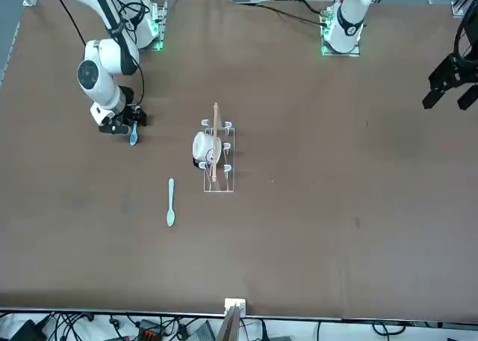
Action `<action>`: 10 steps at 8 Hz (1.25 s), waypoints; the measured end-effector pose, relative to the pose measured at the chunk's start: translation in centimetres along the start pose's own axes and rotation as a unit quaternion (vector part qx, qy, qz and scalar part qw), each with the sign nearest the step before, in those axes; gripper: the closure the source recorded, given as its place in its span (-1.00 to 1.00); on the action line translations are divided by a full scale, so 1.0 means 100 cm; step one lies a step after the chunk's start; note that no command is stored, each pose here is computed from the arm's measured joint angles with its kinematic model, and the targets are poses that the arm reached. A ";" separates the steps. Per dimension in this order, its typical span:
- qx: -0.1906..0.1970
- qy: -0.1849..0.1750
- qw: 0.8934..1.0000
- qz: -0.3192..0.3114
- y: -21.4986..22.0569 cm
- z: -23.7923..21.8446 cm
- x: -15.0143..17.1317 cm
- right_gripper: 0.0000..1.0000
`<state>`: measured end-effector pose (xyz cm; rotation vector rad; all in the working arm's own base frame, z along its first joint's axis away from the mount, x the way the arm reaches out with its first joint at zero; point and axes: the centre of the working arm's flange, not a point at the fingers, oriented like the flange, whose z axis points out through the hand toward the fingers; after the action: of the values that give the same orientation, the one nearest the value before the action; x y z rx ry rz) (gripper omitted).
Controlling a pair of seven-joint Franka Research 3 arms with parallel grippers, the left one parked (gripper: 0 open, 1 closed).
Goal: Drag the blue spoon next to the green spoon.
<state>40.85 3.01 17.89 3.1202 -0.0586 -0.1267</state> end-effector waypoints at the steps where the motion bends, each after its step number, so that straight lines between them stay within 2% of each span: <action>1: 0.000 0.000 1.000 0.000 0.000 0.000 0.000 -0.73; 2: 0.000 0.002 1.000 0.000 0.000 -0.001 0.001 -0.55; 3: 0.001 0.006 1.000 0.000 0.000 -0.004 0.002 -0.08; 6: 0.001 0.010 1.000 0.001 0.000 -0.007 0.003 0.28; 8: 0.002 0.011 1.000 0.001 0.000 -0.008 0.003 0.39; 9: 0.002 0.011 1.000 0.001 0.000 -0.009 0.004 0.59; 10: 0.002 0.012 1.000 0.001 0.000 -0.009 0.004 0.68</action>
<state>41.30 3.01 18.79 3.1243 -0.0626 -0.0899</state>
